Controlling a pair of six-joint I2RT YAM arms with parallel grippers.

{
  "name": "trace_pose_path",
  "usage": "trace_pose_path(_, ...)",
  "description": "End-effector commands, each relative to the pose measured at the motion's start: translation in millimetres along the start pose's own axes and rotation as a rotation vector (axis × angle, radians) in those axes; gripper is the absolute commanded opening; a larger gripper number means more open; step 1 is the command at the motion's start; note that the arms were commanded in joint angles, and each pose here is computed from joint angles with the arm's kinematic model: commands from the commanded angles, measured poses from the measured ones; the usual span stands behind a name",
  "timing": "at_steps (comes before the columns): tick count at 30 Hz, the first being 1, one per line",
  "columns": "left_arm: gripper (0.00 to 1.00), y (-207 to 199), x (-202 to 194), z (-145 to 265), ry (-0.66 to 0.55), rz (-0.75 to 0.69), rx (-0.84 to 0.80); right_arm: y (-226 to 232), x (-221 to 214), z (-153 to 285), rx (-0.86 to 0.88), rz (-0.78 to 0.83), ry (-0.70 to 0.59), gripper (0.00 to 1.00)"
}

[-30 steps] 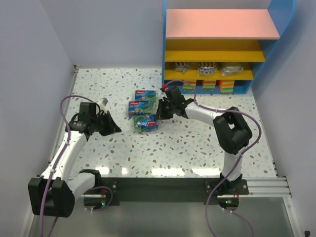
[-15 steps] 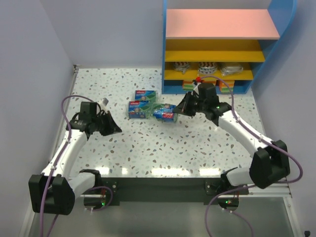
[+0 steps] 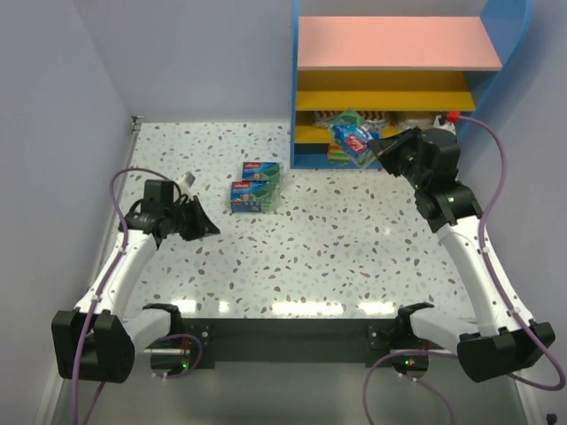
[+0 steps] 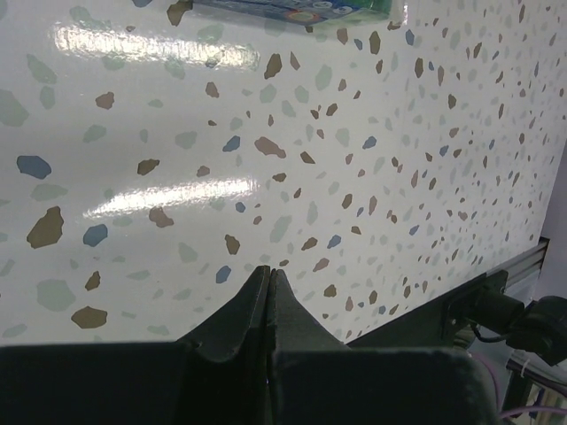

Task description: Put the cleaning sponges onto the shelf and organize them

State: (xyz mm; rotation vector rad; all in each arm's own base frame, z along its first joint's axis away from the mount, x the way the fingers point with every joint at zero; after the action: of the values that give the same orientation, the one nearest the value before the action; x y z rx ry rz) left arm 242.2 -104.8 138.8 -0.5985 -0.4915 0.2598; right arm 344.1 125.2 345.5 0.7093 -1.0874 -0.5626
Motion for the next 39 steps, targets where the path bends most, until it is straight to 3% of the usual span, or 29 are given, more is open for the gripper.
trace_pose_path(1, 0.00, -13.6, 15.8, 4.3, -0.042, -0.022, -0.050, 5.0, 51.3, 2.6, -0.039, -0.151, -0.200, 0.00)
trace_pose_path(6, 0.00, -14.4, 16.4, 4.2, -0.040, -0.021, -0.052, -4.5, 77.9, -11.3, -0.102, -0.295, -0.342, 0.00)
trace_pose_path(10, 0.00, -15.5, 18.4, 6.0, -0.044, -0.026, -0.049, -3.7, 103.1, -18.9, -0.024, -0.389, -0.470, 0.00)
trace_pose_path(20, 0.00, -14.9, 21.9, 5.0, -0.046, -0.025, -0.038, -7.8, 137.1, -17.5, 0.000, -0.432, -0.536, 0.00)
trace_pose_path(31, 0.00, -16.5, 25.6, 3.2, -0.053, -0.014, -0.042, -30.5, 174.2, -53.9, 0.026, -0.502, -0.687, 0.00)
trace_pose_path(39, 0.00, -16.2, 28.3, 0.9, -0.056, -0.005, -0.039, -37.6, 194.9, -71.4, -0.069, -0.432, -0.706, 0.00)
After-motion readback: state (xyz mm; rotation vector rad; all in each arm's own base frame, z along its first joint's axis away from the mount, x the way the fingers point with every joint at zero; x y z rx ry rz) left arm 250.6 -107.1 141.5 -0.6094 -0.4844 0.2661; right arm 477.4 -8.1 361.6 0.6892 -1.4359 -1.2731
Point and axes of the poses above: each gripper's point midway between its finger pads, its own z axis back along the fingers, its own y axis along the line the jaws close on, x = y × z, the point moved 1 cm from there along z, back along the fingers, and after that the axes turned 3 degrees about z, right-handed, at the moved point
